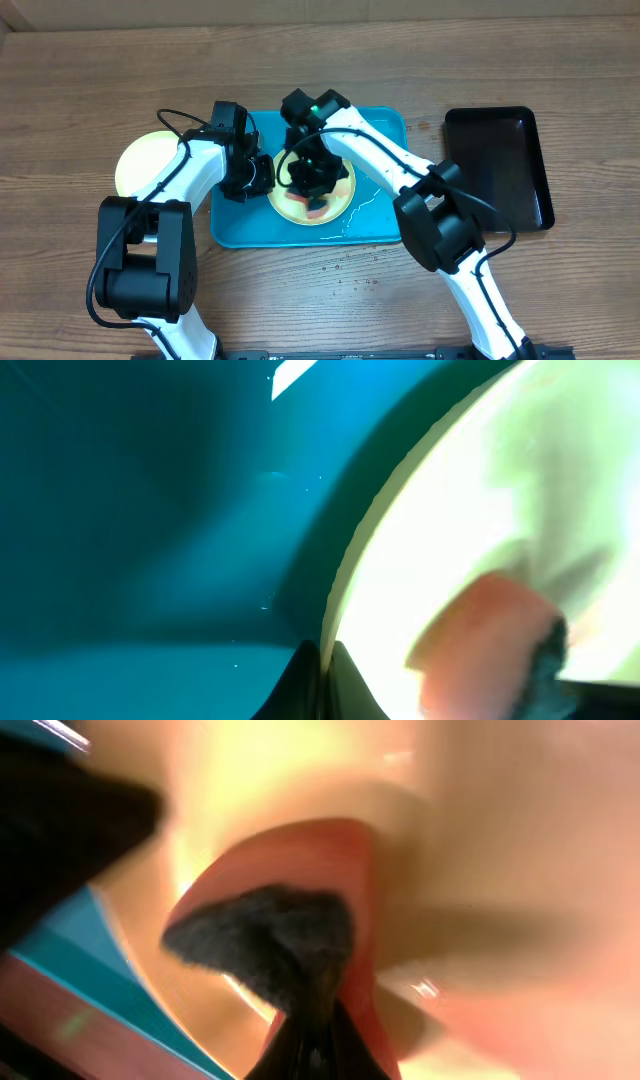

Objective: Clean dirty plates on tray and stack at the side
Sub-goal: 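Lower the sponge onto the yellow plate and scrub it with the right gripper, then lift the yellow plate with the left gripper and stack it on the left pile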

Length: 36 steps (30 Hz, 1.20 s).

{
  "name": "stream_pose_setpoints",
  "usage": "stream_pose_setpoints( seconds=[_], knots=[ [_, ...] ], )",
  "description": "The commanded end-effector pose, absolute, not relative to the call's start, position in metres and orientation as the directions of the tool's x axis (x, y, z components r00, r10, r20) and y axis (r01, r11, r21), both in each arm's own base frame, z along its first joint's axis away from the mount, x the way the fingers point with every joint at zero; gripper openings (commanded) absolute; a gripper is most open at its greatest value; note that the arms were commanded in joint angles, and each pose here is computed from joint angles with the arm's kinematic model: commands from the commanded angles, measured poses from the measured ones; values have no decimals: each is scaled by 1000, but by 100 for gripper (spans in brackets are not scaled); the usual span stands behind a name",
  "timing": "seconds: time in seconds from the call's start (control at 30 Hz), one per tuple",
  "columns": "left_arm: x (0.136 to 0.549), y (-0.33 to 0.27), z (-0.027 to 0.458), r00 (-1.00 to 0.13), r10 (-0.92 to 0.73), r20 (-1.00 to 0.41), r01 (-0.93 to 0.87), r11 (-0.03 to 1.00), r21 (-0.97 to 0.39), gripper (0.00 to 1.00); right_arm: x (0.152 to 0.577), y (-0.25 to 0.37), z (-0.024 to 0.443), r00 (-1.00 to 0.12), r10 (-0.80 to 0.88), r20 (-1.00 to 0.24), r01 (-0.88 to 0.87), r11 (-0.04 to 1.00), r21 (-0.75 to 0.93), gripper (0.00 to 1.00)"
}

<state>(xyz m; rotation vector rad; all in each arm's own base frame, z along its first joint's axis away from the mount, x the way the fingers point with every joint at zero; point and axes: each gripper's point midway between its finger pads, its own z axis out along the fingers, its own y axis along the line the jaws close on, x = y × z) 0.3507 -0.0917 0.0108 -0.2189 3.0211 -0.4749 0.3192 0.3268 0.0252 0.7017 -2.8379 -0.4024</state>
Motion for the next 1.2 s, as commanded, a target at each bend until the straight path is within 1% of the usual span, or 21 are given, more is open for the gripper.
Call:
stream_pose_setpoints(
  seconds=[0.0,0.13,0.23,0.37,0.47,0.63,0.73,0.83,1.0,1.07,1.17],
  knots=[
    [350,-96,9,-991,-129,-46,-107,940,-324,4,347,282,16,-891,-436,125,-422,898,126,4],
    [350,-96,9,-992,-118,-50,-95,942,-323,4,370,245,14,-927,-357,113,-360,933,-1,4],
    [350,-95,8,-993,-104,-56,-81,944,-319,4,385,231,18,-948,-307,84,-310,950,-27,4],
    [351,-91,7,-992,-106,-64,-83,952,-295,4,402,236,37,-959,-283,18,-282,959,38,4],
    [352,-87,6,-992,-108,-72,-84,959,-271,4,409,255,61,-955,-293,-43,-296,947,128,4],
    [355,-87,9,-993,-85,-86,-59,961,-271,4,414,286,113,-946,-296,-135,-324,900,293,4],
    [358,-87,18,-995,-55,-89,-29,963,-267,4,415,291,145,-940,-287,-182,-335,878,342,4],
    [365,-83,31,-994,-32,-100,-8,972,-236,4,417,283,180,-935,-265,-234,-336,873,353,4],
    [378,-72,60,-987,-27,-156,-1,987,-163,4,417,253,223,-934,-209,-289,-307,883,355,4],
    [383,-67,75,-980,-25,-196,3,990,-139,4,418,235,233,-939,-177,-294,-278,893,353,4],
    [387,-61,99,-964,-23,-264,3,995,-98,4,423,206,233,-953,-127,-276,-216,923,319,4]
  ],
)
